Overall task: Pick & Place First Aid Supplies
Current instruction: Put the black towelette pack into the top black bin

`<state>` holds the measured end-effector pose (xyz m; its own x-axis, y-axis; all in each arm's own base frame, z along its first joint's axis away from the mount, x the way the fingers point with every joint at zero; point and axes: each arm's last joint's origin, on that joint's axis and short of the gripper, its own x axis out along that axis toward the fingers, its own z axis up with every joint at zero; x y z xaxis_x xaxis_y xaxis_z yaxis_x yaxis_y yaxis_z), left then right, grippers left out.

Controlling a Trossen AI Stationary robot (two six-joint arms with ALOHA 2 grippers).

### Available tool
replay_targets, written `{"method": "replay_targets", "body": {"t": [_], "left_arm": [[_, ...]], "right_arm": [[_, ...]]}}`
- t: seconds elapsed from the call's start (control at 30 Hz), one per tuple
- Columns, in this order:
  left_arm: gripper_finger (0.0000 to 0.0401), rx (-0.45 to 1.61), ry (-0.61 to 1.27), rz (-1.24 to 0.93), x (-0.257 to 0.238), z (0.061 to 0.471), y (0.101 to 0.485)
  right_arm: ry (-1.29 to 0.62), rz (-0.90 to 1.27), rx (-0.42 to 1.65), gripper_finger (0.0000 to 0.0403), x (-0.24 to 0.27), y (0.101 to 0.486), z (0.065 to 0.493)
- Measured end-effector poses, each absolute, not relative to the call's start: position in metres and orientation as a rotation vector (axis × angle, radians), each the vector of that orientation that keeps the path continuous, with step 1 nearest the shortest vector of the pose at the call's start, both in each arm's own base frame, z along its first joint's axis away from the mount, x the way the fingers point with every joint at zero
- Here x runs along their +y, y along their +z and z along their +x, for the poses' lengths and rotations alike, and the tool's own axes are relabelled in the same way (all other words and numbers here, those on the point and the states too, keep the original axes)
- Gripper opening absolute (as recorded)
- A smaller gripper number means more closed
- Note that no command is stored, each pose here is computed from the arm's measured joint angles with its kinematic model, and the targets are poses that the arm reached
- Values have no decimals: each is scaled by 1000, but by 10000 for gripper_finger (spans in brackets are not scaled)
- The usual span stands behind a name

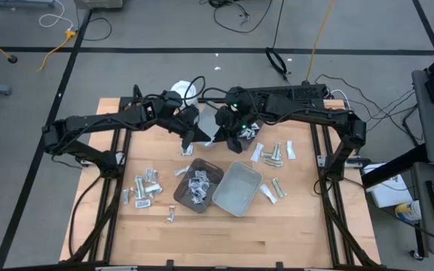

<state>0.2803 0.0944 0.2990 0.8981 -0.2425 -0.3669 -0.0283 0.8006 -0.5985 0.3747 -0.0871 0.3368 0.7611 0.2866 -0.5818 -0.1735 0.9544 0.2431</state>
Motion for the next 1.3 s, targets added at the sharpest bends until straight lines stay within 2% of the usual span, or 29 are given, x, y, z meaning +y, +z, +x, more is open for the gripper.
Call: {"method": "replay_targets", "body": {"t": [0.1, 0.27, 0.4, 0.57, 0.83, 1.0, 1.3], "left_arm": [[13, 439, -97, -692, 95, 281, 300], [78, 433, -77, -737, 96, 281, 301], [125, 440, -104, -753, 95, 281, 301], [159, 445, -100, -781, 95, 281, 301], [176, 447, -101, -780, 94, 281, 301], [177, 447, -102, -780, 94, 281, 301], [177, 447, -102, -779, 94, 281, 301]], "right_arm": [[245, 185, 660, 4, -90, 338, 373], [187, 262, 731, 3, -106, 333, 364], [88, 292, 804, 2, -128, 323, 358], [-54, 299, 920, 1, -153, 311, 344], [-278, 243, 1078, 1, -183, 295, 327], [-284, 248, 1111, 0, -192, 286, 327], [-282, 285, 1188, 0, -193, 236, 316]]}}
